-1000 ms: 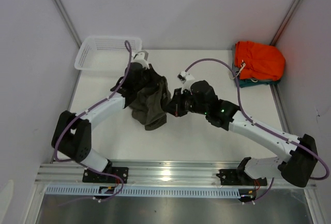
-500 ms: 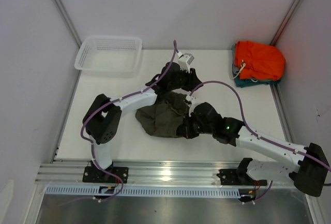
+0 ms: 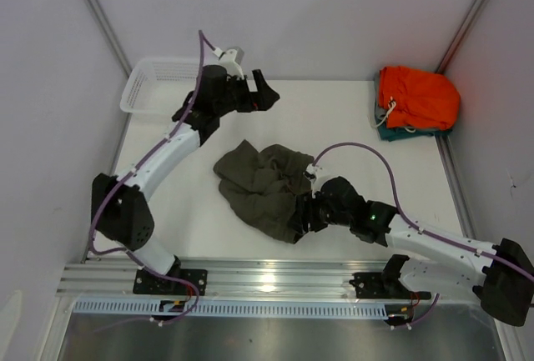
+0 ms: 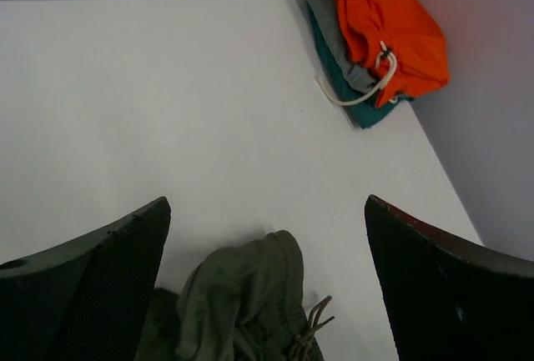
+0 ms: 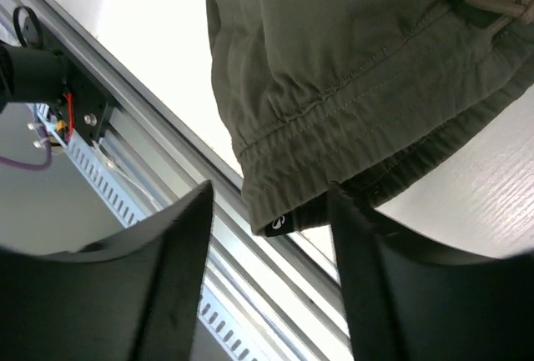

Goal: Fold and stack the shorts

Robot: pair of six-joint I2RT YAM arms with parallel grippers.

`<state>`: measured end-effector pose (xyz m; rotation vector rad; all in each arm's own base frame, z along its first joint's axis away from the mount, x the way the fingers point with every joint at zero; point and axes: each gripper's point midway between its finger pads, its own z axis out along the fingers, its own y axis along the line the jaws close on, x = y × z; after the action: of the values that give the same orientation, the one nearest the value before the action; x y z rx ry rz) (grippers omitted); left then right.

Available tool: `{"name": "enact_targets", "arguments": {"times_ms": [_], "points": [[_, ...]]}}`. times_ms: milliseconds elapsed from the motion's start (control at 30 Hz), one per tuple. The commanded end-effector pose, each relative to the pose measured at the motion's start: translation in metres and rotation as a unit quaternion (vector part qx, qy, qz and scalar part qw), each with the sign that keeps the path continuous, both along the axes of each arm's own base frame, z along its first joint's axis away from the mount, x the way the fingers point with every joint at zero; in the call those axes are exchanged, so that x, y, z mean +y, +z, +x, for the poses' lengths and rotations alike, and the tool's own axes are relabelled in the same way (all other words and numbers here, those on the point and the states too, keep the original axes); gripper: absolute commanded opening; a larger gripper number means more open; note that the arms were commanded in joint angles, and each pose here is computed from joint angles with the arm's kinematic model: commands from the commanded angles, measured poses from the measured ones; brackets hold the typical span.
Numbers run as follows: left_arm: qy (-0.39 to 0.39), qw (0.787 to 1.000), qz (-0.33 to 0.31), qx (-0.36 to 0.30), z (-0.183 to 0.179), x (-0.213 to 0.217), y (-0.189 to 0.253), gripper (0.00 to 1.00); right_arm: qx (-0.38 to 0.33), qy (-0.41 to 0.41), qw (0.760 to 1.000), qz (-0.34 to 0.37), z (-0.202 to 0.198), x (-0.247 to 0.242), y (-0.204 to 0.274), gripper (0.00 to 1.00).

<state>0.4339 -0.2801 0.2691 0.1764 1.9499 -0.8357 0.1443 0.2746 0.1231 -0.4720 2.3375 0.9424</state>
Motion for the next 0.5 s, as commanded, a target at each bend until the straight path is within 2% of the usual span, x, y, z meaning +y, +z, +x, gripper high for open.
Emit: {"name": "enact_targets", "arguments": {"times_ms": [0, 33, 100, 133, 333, 400, 433, 467], "points": [[0.029, 0.999, 0.018, -0.009, -0.025, 0.028, 0.035, 0.99, -0.055, 0.033, 0.998, 0.022, 0.004, 0.009, 0.018, 0.62], [0.049, 0.998, 0.029, -0.006, -0.026, 0.037, 0.031, 0.99, -0.070, 0.027, 0.997, 0.005, 0.006, 0.006, 0.017, 0.66], [0.066, 0.996, 0.050, 0.014, -0.036, 0.050, 0.014, 0.99, -0.093, 0.036, 0.995, -0.028, 0.005, -0.001, 0.012, 0.67], [0.074, 0.996, 0.048, 0.008, -0.040, 0.058, 0.022, 0.99, -0.112, 0.030, 0.992, -0.041, 0.007, -0.002, 0.014, 0.67], [0.072, 0.995, 0.054, 0.049, -0.066, 0.083, -0.001, 0.99, -0.193, 0.061, 0.974, -0.097, 0.005, 0.000, 0.029, 0.72], [0.075, 0.994, 0.057, 0.054, -0.073, 0.089, -0.006, 0.99, -0.199, 0.090, 0.971, -0.101, -0.006, 0.010, 0.025, 0.72], [0.079, 0.993, 0.063, 0.065, -0.078, 0.095, -0.017, 0.99, -0.215, 0.078, 0.966, -0.121, -0.002, 0.008, 0.023, 0.73], [0.081, 0.993, 0.059, 0.056, -0.082, 0.097, -0.009, 0.99, -0.223, 0.094, 0.959, -0.147, -0.010, 0.014, 0.018, 0.74]]}}
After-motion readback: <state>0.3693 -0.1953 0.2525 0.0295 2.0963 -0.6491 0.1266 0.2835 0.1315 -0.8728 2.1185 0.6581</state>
